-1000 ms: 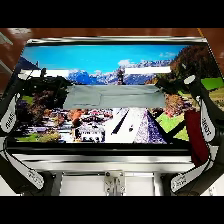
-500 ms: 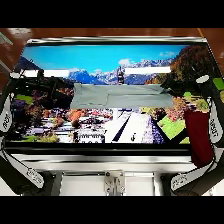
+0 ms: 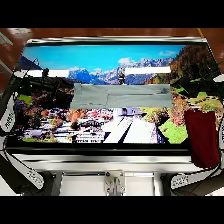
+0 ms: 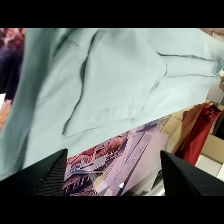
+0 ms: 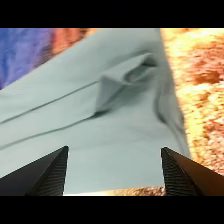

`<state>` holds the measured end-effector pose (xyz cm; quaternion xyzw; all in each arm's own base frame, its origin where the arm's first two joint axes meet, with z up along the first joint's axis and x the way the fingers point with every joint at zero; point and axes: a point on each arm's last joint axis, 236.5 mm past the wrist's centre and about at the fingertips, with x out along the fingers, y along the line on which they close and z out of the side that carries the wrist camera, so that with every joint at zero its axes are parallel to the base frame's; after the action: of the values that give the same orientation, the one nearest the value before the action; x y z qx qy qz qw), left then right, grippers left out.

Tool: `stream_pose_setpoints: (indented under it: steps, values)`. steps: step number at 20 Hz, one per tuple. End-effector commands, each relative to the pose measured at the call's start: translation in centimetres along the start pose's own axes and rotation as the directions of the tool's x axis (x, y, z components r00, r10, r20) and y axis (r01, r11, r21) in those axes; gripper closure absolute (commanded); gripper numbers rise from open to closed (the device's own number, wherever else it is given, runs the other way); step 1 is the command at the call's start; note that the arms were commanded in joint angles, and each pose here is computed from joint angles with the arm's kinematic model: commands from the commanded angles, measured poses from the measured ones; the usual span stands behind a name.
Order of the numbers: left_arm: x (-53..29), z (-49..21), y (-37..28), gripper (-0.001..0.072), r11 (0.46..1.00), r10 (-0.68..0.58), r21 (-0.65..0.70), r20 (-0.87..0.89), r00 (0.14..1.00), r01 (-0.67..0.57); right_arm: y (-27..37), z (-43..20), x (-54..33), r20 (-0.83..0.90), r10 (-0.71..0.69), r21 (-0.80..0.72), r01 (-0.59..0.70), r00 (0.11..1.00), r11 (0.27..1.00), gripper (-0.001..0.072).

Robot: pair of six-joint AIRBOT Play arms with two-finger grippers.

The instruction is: Fold the shirts.

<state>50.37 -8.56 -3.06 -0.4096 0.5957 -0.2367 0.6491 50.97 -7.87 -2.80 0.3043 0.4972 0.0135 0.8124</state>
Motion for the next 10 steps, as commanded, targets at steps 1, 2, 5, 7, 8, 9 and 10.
stream_pose_setpoints:
  steps: [1,2,5,7,8,9,10]
  values:
    - [0.6,-0.3,-0.5,0.0006,1.0,0.0,0.031,-0.01,1.0,0.0,-3.5,0.5,2.0,0.019,-0.076,0.099,0.074,0.997,0.992,0.0015]
    - [0.6,-0.3,-0.5,0.0006,0.999,0.0,0.032,-0.011,1.0,0.0,-3.7,0.5,3.1,0.021,-0.057,0.135,0.054,0.998,0.989,0.0015]
    - [0.8,-0.4,-0.7,0.0006,0.999,0.0,0.033,-0.014,1.0,0.001,-3.5,1.3,5.8,0.064,0.015,0.251,-0.03,0.998,0.968,0.0015]
    - [1.0,-0.5,-0.9,0.0007,0.999,-0.007,0.035,-0.017,1.0,0.007,-3.4,1.1,7.2,0.064,0.05,0.307,-0.068,0.997,0.949,0.0015]
    - [1.0,-0.5,-1.2,0.0006,0.999,-0.016,0.034,-0.016,1.0,0.017,-3.5,0.6,7.9,0.049,0.052,0.309,-0.065,0.997,0.949,0.0016]
    - [1.1,-0.4,-1.6,0.0007,0.999,-0.033,0.032,-0.015,0.999,0.034,-3.2,0.1,8.4,0.036,0.055,0.297,-0.063,0.998,0.953,0.0015]
    - [1.0,-0.3,-2.0,0.0007,0.998,-0.048,0.03,-0.012,0.999,0.048,-2.8,-0.3,9.0,0.023,0.055,0.286,-0.06,0.998,0.956,0.0016]
